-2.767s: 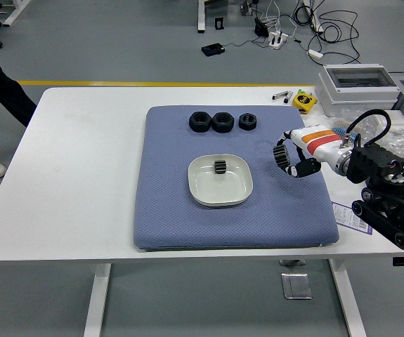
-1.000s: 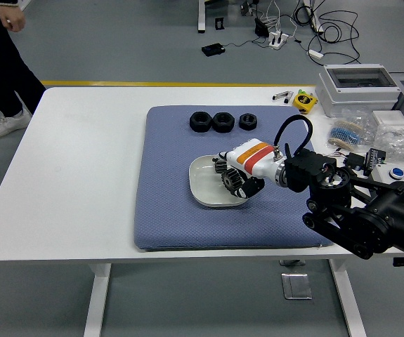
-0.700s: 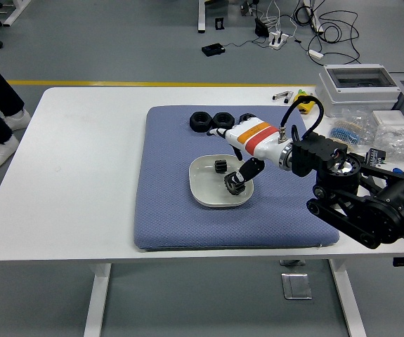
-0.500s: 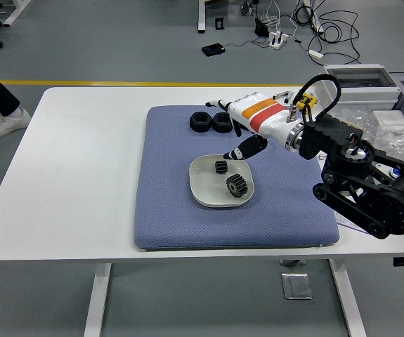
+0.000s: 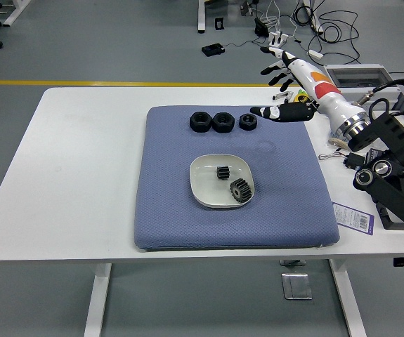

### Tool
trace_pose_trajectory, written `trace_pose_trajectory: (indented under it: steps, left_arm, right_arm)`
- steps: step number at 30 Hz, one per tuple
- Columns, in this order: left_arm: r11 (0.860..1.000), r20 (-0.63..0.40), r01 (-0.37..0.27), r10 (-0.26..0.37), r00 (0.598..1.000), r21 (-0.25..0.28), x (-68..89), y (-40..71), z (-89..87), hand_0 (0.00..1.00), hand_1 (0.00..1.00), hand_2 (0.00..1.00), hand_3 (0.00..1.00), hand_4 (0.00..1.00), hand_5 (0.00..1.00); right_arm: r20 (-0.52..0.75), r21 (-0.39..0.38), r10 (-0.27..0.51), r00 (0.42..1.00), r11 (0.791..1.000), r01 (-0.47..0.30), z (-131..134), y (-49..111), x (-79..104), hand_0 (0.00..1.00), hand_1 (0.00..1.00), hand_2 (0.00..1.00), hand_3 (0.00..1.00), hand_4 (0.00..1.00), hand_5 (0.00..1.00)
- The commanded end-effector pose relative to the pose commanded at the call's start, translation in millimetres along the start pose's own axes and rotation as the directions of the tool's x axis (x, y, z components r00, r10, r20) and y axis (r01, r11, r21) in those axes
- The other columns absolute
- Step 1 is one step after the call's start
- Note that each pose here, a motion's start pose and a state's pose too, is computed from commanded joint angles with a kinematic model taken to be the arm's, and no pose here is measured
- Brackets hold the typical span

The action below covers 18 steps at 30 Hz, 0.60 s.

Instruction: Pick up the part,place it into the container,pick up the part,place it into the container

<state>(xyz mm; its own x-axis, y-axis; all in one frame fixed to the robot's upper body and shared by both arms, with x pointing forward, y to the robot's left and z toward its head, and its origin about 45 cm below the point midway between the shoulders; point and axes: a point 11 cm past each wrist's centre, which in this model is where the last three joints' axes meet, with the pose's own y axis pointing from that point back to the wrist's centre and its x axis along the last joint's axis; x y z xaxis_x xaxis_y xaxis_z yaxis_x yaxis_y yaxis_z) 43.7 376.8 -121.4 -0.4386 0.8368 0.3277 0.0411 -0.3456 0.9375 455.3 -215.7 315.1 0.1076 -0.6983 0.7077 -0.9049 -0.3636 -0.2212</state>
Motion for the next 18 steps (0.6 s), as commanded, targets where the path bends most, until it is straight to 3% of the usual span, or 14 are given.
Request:
trace_pose_trajectory:
  steps: [1,6,7,12,13,16,18]
  left_arm:
    - [1.000,-0.001,-0.001,0.001,1.000,0.001,0.3,-0.1,-0.9,0.516,0.568,0.708,0.621,0.618,0.589]
    - [1.000,0.004,-0.007,0.007,1.000,0.012,1.9,-0.8,-5.8,0.516,0.568,0.708,0.621,0.618,0.589]
    - [1.000,0.005,-0.007,0.007,1.000,0.013,2.1,-0.8,-6.3,0.515,0.572,0.707,0.620,0.617,0.589]
    - [1.000,0.019,-0.014,0.013,1.000,0.019,4.6,-1.5,-9.6,0.515,0.572,0.707,0.620,0.617,0.589]
    - [1.000,0.020,-0.015,0.015,1.000,0.019,5.1,-1.6,-9.8,0.516,0.570,0.704,0.620,0.616,0.588]
    - [1.000,0.016,-0.018,0.018,1.000,0.024,5.6,-1.8,-11.9,0.516,0.570,0.704,0.620,0.616,0.588]
    - [1.000,0.016,-0.018,0.018,1.000,0.026,5.6,-1.9,-12.7,0.516,0.570,0.704,0.620,0.616,0.588]
  right_arm:
    - [0.042,-0.013,0.013,0.999,1.000,-0.012,4,4.2,1.9,0.607,0.659,0.755,0.810,0.852,0.280]
    - [0.251,-0.124,0.095,0.963,0.990,-0.065,34,26.0,12.6,0.607,0.659,0.755,0.810,0.852,0.280]
    - [0.287,-0.145,0.108,0.952,0.987,-0.068,38,28.6,13.2,0.656,0.693,0.776,0.810,0.862,0.296]
    - [0.496,-0.240,0.179,0.849,0.969,-0.064,65,53.2,4.6,0.656,0.693,0.776,0.810,0.862,0.296]
    - [0.530,-0.260,0.208,0.822,0.963,-0.076,69,58.9,1.2,0.678,0.717,0.775,0.701,0.840,0.310]
    - [0.612,-0.356,0.372,0.698,0.918,-0.177,86,79.3,-7.2,0.678,0.717,0.775,0.701,0.840,0.310]
    - [0.650,-0.412,0.436,0.623,0.891,-0.193,97,91.4,-13.9,0.678,0.717,0.775,0.701,0.840,0.310]
